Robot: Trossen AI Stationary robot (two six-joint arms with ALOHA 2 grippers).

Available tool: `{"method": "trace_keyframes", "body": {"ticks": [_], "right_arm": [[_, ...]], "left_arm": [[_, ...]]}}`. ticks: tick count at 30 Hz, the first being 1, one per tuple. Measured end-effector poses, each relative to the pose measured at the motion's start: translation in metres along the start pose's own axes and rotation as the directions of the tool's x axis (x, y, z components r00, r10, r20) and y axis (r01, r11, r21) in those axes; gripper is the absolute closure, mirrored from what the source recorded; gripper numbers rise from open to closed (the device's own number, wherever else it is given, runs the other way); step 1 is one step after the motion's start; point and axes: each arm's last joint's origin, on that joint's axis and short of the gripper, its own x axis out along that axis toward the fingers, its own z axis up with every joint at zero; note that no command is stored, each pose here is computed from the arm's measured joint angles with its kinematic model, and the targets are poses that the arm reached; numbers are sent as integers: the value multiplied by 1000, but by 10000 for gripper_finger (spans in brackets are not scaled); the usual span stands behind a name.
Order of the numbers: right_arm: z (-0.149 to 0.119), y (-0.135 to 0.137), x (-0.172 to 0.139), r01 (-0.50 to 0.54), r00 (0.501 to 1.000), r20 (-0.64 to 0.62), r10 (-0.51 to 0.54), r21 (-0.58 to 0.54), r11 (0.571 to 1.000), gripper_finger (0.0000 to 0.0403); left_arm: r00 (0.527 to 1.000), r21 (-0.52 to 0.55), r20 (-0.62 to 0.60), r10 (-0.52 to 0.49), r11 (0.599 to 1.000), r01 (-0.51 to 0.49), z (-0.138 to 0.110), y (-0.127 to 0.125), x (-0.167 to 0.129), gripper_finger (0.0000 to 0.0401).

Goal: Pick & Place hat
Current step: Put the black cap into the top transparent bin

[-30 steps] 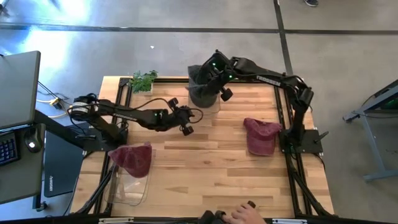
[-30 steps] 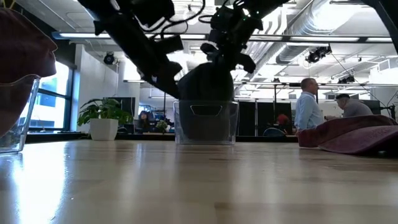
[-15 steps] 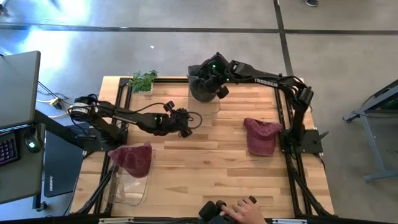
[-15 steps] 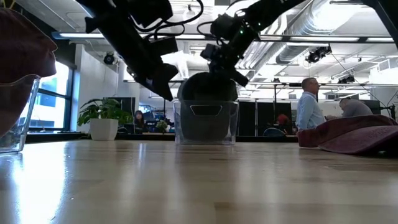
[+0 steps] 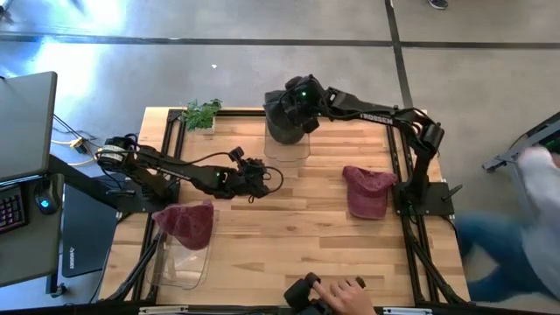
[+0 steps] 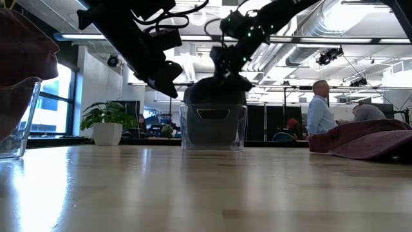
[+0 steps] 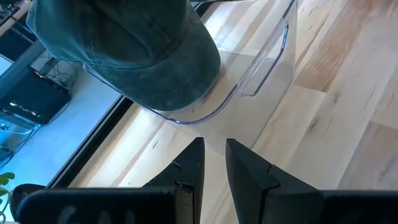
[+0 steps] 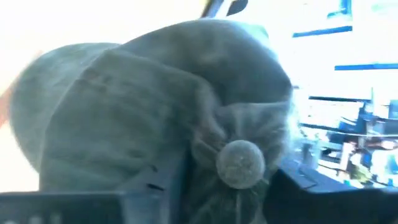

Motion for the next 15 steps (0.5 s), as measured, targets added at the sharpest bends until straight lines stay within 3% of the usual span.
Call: {"method": "trace_keyframes", "body": {"ticks": [4, 8, 11, 15], "right_arm": [[1, -16, -19, 82, 997, -22, -80, 90, 993, 196], [1, -28, -45, 133, 991, -2, -136, 226, 965, 184], [2, -30, -61, 76, 990, 91, -108, 301, 950, 186], [5, -26, -72, -88, 967, 254, -6, 360, 929, 207]], "left_arm": [[1000, -1, 0, 0, 1000, 0, 0, 0, 0, 341], [1000, 0, 0, -1, 1000, 1, 0, 0, 0, 341], [1000, -1, 0, -1, 1000, 1, 0, 0, 0, 341], [1000, -1, 0, -2, 1000, 2, 0, 0, 0, 341]]}}
